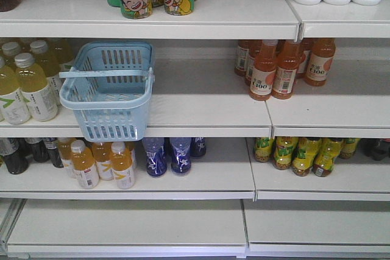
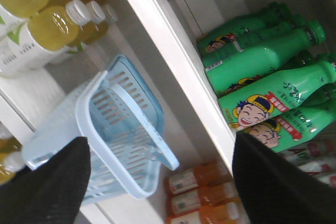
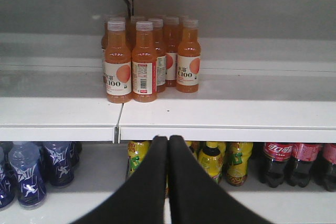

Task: Place coke in basket with both arms
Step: 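Reach the left gripper to the light-blue basket handle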

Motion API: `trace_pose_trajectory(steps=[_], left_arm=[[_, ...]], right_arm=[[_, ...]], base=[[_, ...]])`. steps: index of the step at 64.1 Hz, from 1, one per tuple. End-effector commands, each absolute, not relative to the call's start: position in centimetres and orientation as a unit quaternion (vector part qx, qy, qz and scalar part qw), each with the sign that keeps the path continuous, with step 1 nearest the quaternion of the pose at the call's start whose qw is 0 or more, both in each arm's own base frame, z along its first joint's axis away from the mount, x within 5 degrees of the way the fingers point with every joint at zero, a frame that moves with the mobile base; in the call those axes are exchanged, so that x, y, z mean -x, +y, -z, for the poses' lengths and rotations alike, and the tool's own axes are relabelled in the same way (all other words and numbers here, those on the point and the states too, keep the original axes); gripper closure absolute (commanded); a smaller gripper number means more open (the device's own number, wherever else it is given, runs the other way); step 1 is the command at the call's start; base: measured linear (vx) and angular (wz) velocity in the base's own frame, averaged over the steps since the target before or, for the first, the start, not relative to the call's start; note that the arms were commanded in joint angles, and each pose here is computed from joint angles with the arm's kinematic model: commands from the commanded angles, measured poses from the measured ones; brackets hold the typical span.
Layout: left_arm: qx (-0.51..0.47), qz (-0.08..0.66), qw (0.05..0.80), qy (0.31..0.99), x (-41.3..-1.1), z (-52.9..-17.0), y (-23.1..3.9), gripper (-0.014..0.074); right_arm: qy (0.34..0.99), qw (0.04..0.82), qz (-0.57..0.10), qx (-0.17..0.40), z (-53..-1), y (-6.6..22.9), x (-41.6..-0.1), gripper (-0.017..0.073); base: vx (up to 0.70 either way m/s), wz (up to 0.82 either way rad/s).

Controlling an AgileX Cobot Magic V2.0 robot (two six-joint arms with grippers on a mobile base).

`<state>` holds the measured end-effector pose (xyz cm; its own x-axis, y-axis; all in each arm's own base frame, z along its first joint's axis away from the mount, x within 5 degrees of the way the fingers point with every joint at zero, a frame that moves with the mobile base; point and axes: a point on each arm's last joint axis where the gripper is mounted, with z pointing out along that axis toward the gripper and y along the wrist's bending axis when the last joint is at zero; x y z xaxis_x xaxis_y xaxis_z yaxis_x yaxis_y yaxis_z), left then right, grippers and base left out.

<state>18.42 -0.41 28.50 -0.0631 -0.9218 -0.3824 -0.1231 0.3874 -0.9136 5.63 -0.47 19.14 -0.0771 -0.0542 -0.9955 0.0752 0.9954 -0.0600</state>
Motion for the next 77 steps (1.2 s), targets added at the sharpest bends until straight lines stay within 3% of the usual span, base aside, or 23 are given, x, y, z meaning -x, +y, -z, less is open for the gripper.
trace_pose_trajectory(steps=[1, 11, 30, 77], left_arm=[[0.375, 0.448, 0.564, 0.584, -20.4, -31.4, -1.7, 0.0052], [0.347, 0.517, 0.521, 0.584, -24.0, -31.5, -3.6, 0.0052], [0.385, 0.580, 0.442, 0.565, -29.5, -28.0, -4.7, 0.0052], [0.427, 0.603, 0.359, 0.570, -39.2, -23.2, -6.2, 0.0052]], right_arm=[[0.704, 0.708, 0.052, -0.005, -19.6, -0.5, -5.6, 0.0569], [0.704, 0.708, 0.052, -0.005, -19.6, -0.5, -5.6, 0.0569], [0.704, 0.708, 0.052, -0.005, -19.6, -0.5, -5.6, 0.0569], [0.704, 0.708, 0.052, -0.005, -19.6, -0.5, -5.6, 0.0569]], base=[[0.00, 0.00], [0.00, 0.00], [0.00, 0.00], [0.00, 0.00]])
